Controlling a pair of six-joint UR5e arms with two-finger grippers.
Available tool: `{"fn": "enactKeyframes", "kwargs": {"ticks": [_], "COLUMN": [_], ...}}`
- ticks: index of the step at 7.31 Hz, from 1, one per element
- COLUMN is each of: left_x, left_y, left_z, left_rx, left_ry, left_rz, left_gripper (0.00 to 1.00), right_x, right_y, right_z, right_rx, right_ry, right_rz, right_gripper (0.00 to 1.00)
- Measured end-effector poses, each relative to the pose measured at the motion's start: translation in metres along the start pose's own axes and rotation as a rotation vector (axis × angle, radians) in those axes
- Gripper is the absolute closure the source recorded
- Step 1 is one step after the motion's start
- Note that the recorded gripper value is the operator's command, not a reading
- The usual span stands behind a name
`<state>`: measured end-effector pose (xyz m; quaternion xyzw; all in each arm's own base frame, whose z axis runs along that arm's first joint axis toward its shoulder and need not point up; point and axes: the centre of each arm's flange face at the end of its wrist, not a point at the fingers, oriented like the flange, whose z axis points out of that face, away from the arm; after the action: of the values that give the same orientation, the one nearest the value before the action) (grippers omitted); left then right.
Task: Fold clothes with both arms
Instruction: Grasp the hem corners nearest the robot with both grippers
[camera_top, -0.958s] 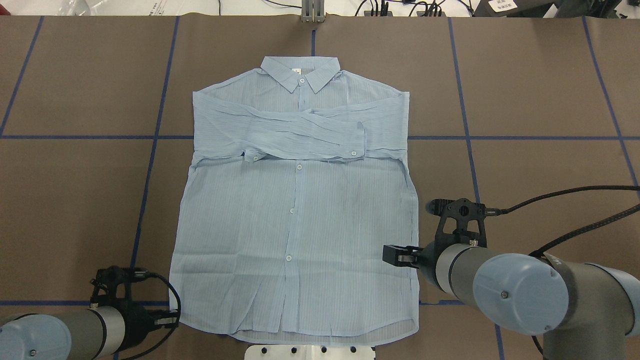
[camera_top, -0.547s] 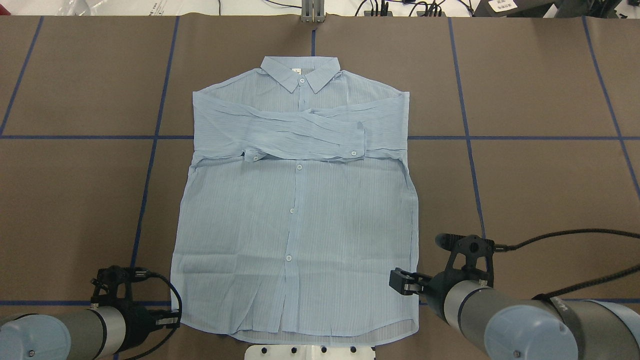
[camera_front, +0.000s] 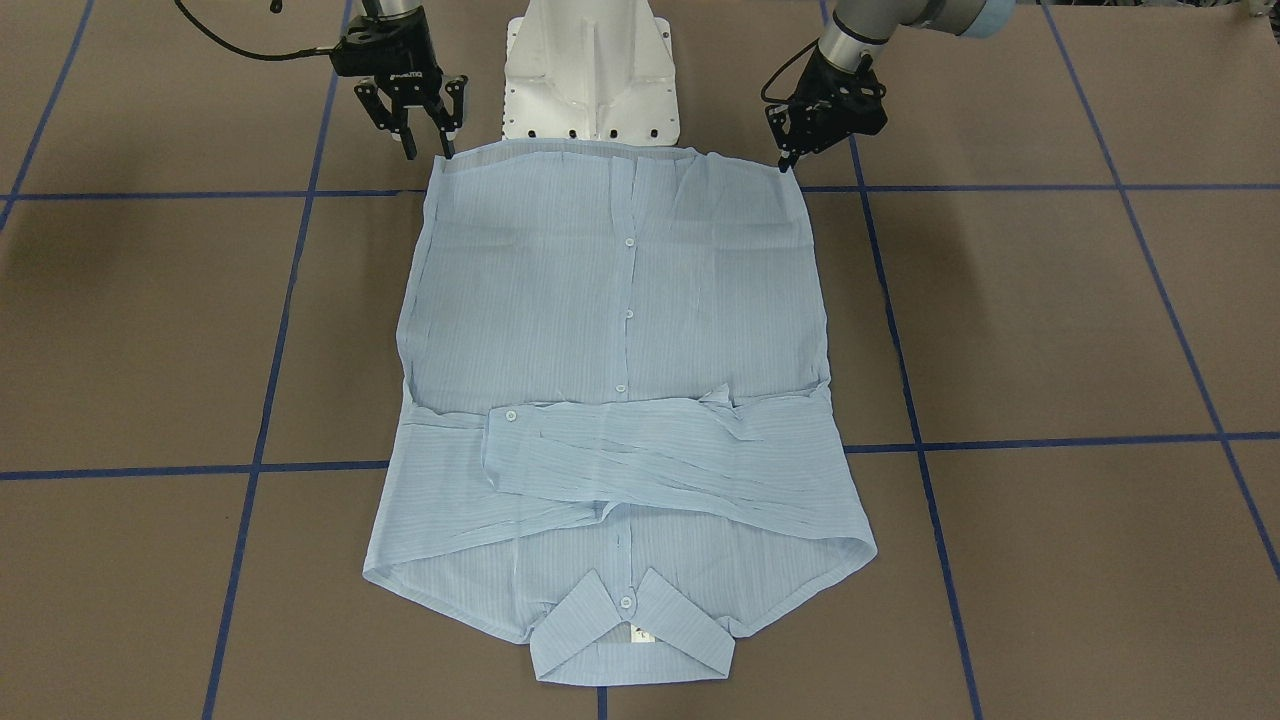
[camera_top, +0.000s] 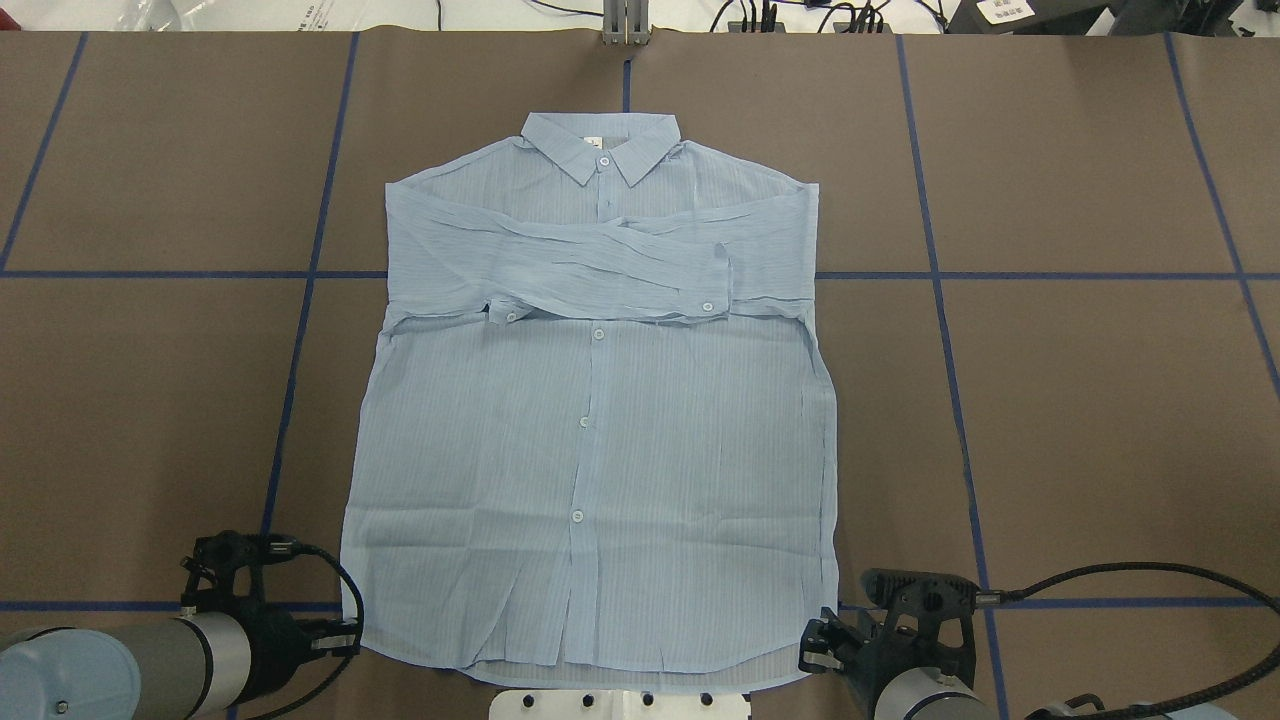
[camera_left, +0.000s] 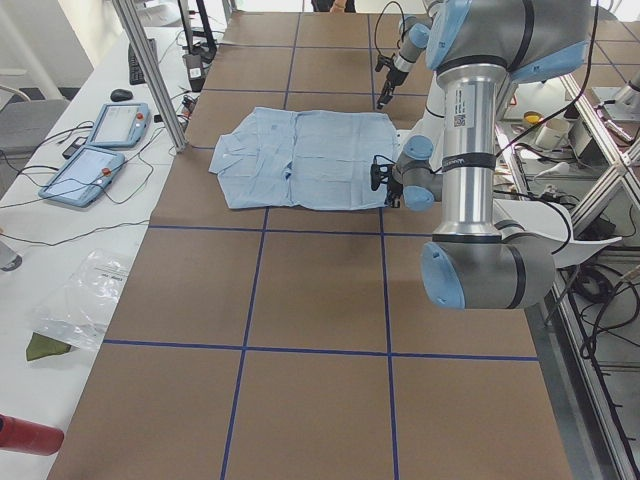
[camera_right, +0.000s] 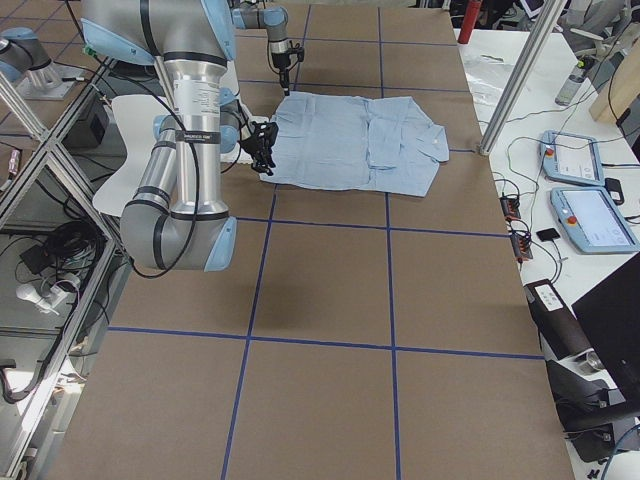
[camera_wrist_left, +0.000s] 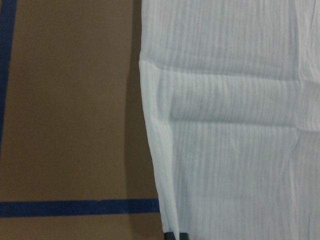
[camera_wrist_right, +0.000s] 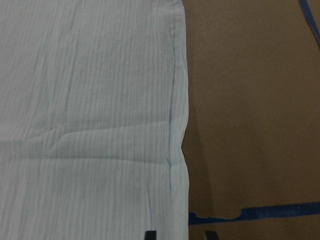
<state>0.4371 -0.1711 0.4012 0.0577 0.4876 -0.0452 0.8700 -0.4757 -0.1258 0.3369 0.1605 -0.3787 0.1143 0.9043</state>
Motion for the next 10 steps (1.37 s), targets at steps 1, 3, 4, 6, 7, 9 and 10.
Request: {"fn": "enactKeyframes", "kwargs": {"ticks": [1, 3, 4, 6, 7, 9, 10], "left_x": [0.000, 0.000, 0.000, 0.000, 0.000, 0.000, 0.000], "left_y": [0.000, 0.000, 0.000, 0.000, -0.001, 0.000, 0.000], "left_z": [0.000, 0.000, 0.000, -0.001, -0.001, -0.001, -0.001], "left_rx": [0.000, 0.002, 0.002, 0.002, 0.002, 0.002, 0.001], "left_ry": [0.000, 0.000, 0.001, 0.002, 0.002, 0.002, 0.003], "left_rz": [0.000, 0.000, 0.000, -0.001, -0.001, 0.000, 0.000], "left_gripper": [1.00, 1.00, 1.00, 1.00, 1.00, 1.00, 1.00], "right_x": [-0.002, -0.005, -0.005, -0.004, -0.004, -0.010, -0.011], "right_y": [0.008, 0.017, 0.020, 0.027, 0.030, 0.032, 0.032], "right_z": [0.010, 0.019, 0.021, 0.027, 0.028, 0.025, 0.025], "right_rx": [0.002, 0.008, 0.010, 0.011, 0.009, 0.008, 0.008], "right_ry": [0.019, 0.032, 0.036, 0.047, 0.046, 0.035, 0.033], "right_rz": [-0.012, -0.025, -0.030, -0.034, -0.030, -0.016, -0.008], "right_gripper": [0.55, 0.55, 0.56, 0.85, 1.00, 1.00, 1.00]}}
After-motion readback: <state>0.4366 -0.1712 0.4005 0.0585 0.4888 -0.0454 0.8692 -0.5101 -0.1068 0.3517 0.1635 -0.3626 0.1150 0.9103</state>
